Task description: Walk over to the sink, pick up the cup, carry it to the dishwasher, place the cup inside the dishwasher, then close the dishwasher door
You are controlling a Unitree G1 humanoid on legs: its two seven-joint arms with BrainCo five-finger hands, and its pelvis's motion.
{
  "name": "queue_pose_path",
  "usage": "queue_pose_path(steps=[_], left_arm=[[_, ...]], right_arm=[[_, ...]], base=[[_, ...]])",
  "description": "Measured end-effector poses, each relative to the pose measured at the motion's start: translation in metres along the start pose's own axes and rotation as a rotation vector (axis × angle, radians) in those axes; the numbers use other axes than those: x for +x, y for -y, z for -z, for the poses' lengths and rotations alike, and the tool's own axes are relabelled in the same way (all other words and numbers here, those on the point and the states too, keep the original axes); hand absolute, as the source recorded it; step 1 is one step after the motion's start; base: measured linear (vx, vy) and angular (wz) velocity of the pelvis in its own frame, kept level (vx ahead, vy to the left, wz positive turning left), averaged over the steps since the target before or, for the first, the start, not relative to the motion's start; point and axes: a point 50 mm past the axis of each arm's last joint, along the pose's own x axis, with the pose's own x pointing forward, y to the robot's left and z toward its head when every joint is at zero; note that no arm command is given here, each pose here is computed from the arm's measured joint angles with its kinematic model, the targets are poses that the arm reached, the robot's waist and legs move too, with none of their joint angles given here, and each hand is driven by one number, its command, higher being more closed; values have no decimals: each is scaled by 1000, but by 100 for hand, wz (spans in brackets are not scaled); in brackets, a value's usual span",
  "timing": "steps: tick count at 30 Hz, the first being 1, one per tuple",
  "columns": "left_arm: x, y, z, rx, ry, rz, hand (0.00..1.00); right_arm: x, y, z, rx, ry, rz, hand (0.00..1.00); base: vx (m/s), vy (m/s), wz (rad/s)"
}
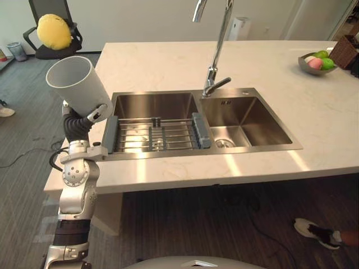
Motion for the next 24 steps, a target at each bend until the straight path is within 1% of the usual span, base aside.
queue_pose_path(steps=[1,4,6,8,10,13,16,17,19,24], left_arm=[[-5,16,-28,-43,142,8,100],[-5,15,-27,-40,139,6,100],[-9,13,-23,-40,122,-7,100],[-20,7,-15,-40,77,-37,100],[-27,11,-8,-77,42,-39,100],[-31,19,-3,-158,14,-34,100],[-32,18,-3,-197,13,-34,100],[-32,16,-4,-202,17,-37,100],[-41,-4,-17,-174,59,-95,100],[-53,-36,-40,-95,142,-221,100]], right_arm=[[1,1,2,26,-13,4,0],[1,1,2,26,-12,4,0],[-2,5,9,57,-17,15,0],[-6,10,27,159,6,28,0],[-8,11,37,237,34,28,0],[-9,9,43,339,89,23,0],[-9,8,42,456,167,37,0],[-8,6,45,500,181,39,0],[-9,7,47,562,224,52,0],[-7,3,48,587,228,52,0]], base=[[0,0,0],[1,-8,-4],[34,-35,-30],[102,-42,-40],[89,-38,-9],[60,-26,15],[-4,-10,32],[-27,-6,32],[-40,-2,52],[-28,8,88]])
